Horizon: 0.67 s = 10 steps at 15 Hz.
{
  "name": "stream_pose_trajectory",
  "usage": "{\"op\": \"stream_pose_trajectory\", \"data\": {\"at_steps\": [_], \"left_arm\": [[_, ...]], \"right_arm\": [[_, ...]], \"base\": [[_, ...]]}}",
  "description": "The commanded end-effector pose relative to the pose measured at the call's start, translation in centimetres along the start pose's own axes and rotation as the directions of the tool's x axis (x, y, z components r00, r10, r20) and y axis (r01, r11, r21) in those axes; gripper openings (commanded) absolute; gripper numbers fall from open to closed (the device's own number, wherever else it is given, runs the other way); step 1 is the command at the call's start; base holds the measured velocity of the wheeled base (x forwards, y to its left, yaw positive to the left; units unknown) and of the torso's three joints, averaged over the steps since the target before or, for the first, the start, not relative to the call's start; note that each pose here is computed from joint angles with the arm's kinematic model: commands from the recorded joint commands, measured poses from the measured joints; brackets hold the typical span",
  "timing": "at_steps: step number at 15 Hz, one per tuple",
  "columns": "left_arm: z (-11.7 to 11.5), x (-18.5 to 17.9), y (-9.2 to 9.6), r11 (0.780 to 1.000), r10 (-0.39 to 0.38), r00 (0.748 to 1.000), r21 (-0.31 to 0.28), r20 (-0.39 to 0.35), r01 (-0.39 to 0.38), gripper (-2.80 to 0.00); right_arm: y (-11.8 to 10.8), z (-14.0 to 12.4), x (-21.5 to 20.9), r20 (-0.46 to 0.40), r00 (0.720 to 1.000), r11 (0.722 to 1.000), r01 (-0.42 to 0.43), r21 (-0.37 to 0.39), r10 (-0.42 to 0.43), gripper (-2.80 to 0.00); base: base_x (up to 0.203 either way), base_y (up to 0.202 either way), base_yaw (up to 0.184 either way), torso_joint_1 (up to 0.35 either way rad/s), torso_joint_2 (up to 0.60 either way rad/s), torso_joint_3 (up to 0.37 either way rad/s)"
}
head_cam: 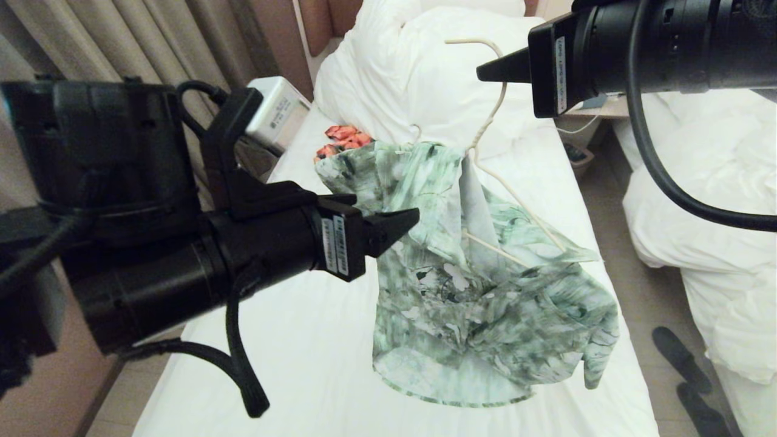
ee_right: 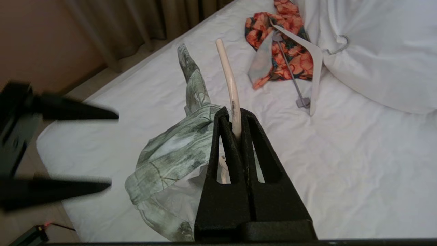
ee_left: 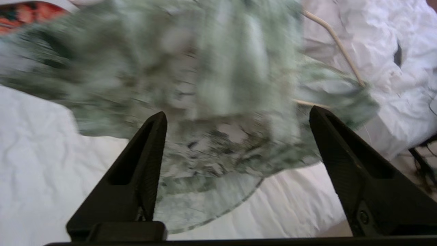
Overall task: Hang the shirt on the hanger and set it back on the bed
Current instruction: Take the clothes hanger out of the clothes
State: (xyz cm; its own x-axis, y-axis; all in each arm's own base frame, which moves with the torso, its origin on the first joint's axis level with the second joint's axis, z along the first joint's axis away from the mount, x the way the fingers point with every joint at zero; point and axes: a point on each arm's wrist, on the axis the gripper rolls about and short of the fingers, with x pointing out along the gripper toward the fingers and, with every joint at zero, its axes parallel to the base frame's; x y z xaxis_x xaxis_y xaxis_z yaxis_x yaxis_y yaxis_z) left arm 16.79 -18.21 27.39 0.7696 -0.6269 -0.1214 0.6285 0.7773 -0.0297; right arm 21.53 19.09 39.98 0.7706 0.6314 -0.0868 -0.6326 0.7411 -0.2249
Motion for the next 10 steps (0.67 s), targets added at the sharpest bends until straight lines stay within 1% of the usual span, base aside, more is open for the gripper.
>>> {"op": "stream_pose_trajectory", "data": {"at_steps": [1, 2, 5, 6, 7, 8, 10], "left_arm": [[1.5, -1.3, 1.6, 1.0, 0.008, 0.999, -0.015, 0.051, -0.008, 0.0], [1.7, -1.7, 2.3, 1.0, 0.0, 0.999, -0.018, 0.047, 0.001, 0.0], [3.2, -4.2, 5.0, 0.999, 0.034, 0.999, -0.032, 0.01, -0.034, 0.0], [3.6, -5.3, 5.6, 0.999, 0.014, 1.0, -0.038, -0.001, -0.014, -2.8], [4.1, -6.1, 6.0, 0.999, 0.006, 1.0, -0.043, -0.005, -0.006, -2.8], [4.2, -6.5, 6.3, 0.999, 0.017, 0.999, -0.048, -0.027, -0.018, -2.8], [4.3, -6.9, 6.7, 0.998, 0.034, 0.996, -0.055, -0.077, -0.038, -2.8]], "right_arm": [[-0.1, 0.0, -0.1, 0.002, 1.0, 1.0, -0.018, -0.001, 0.018, -2.8], [-0.5, -0.3, -0.1, 0.0, 0.999, 0.999, -0.035, -0.001, 0.035, -2.8], [-2.3, -1.1, 0.0, 0.01, 0.989, 0.989, -0.15, -0.008, 0.15, -2.8], [-3.2, -1.4, 0.0, 0.014, 0.982, 0.982, -0.191, -0.009, 0.191, -2.8], [-4.2, -1.6, -0.1, 0.021, 0.974, 0.975, -0.223, -0.012, 0.223, -2.8], [-5.2, -2.0, 0.0, 0.033, 0.959, 0.959, -0.281, -0.013, 0.282, -2.8], [-7.1, -3.3, 0.5, 0.039, 0.92, 0.921, -0.39, -0.015, 0.39, -2.8]], "base": [[0.0, 0.0, 0.0, 0.0, 0.0, 0.0], [0.0, 0.0, 0.0, 0.0, 0.0, 0.0], [0.0, 0.0, 0.0, 0.0, 0.0, 0.0], [0.0, 0.0, 0.0, 0.0, 0.0, 0.0], [0.0, 0.0, 0.0, 0.0, 0.0, 0.0], [0.0, 0.0, 0.0, 0.0, 0.0, 0.0], [0.0, 0.0, 0.0, 0.0, 0.0, 0.0]]}}
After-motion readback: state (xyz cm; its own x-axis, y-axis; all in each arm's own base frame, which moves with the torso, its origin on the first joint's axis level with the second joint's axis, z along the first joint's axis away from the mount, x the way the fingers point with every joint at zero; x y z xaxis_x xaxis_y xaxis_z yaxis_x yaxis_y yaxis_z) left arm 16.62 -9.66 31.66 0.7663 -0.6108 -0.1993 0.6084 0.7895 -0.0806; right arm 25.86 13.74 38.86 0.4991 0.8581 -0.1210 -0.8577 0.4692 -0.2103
